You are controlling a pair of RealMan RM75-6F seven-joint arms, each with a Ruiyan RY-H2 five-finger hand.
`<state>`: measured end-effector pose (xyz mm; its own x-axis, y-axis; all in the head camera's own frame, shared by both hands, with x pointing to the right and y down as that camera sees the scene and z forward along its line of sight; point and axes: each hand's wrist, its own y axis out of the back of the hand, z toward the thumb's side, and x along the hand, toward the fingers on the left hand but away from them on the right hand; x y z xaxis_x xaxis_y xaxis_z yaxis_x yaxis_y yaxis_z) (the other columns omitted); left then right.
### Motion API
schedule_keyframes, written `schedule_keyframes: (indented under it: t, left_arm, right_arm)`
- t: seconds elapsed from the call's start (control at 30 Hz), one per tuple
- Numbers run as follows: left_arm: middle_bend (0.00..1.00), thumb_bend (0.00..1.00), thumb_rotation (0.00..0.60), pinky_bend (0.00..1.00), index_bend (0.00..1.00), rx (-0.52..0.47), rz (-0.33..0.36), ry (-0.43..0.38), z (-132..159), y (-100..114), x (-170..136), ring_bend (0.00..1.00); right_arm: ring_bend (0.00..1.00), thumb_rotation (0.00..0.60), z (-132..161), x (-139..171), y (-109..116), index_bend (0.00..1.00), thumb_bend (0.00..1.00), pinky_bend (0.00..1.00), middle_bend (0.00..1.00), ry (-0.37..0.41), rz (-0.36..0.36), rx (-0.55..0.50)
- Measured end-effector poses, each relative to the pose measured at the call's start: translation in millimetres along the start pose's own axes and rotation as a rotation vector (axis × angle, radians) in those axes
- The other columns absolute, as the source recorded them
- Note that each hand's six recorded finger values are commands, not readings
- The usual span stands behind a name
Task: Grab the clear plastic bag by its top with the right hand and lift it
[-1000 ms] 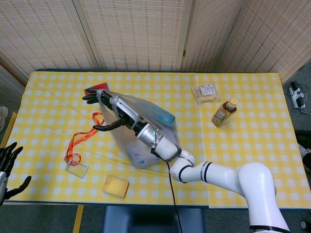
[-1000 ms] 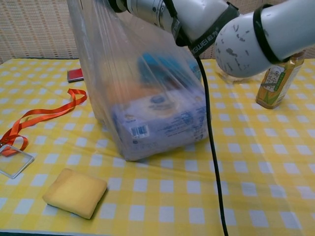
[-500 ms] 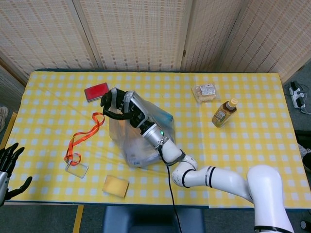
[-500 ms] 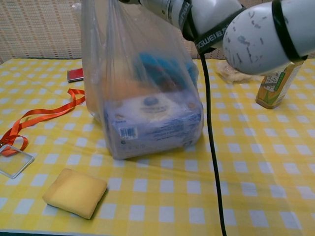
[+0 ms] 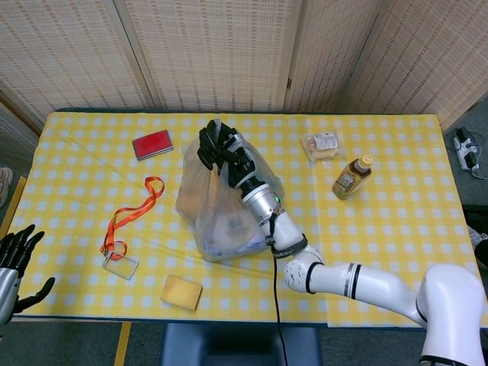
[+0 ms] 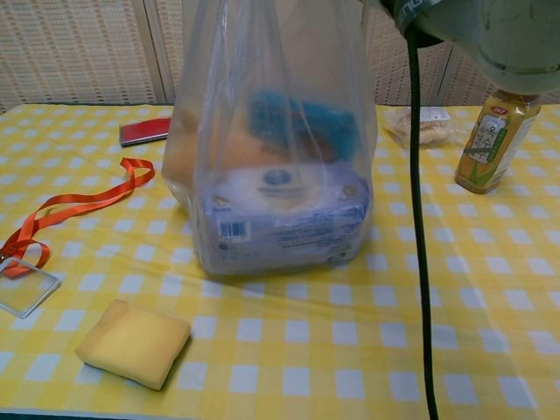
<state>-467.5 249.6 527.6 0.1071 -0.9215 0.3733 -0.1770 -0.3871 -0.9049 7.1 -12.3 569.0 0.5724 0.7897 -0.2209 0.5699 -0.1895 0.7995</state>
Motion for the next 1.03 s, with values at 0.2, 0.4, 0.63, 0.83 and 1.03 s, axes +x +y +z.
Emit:
schedule_keyframes:
  t: [0.2, 0.4, 0.63, 0.83, 1.03]
  left_arm:
    - [0.0, 0.35, 0.6, 0.0, 0.0, 0.002, -0.006, 0.001, 0.3, -1.9, 1.5, 0.0]
    - [0.0, 0.35, 0.6, 0.0, 0.0, 0.009, -0.019, -0.002, 2.4, -5.6, 2.6, 0.0]
    - [0.0, 0.35, 0.6, 0.0, 0.0, 0.009, -0.022, 0.006, 1.0, -6.3, 4.7, 0.0]
    - [0.0, 0.35, 0.6, 0.0, 0.0, 0.007, -0.019, 0.008, 0.8, -5.4, 4.8, 0.0]
    - [0.0, 0.35, 0.6, 0.0, 0.0, 0.003, -0.019, 0.005, 1.4, -4.5, 4.0, 0.0]
  right_arm:
    - [0.86, 0.6, 12.0, 7.4, -10.8, 0.69, 0.54, 0.87, 0.74, -0.007, 0.02, -0.03]
    - [0.86, 0.6, 48.3, 13.7, -47.7, 0.69, 0.54, 0.87, 0.74, 0.044, 0.106, -0.071]
    - [0.86, 0.6, 99.9, 25.7, -97.5, 0.68, 0.54, 0.87, 0.74, 0.131, 0.203, -0.081]
    - [0.86, 0.6, 106.8, 31.3, -103.7, 0.68, 0.54, 0.87, 0.74, 0.132, 0.191, -0.034]
    - [0.86, 0.6, 97.8, 28.4, -99.5, 0.68, 0.54, 0.87, 0.74, 0.106, 0.175, -0.019]
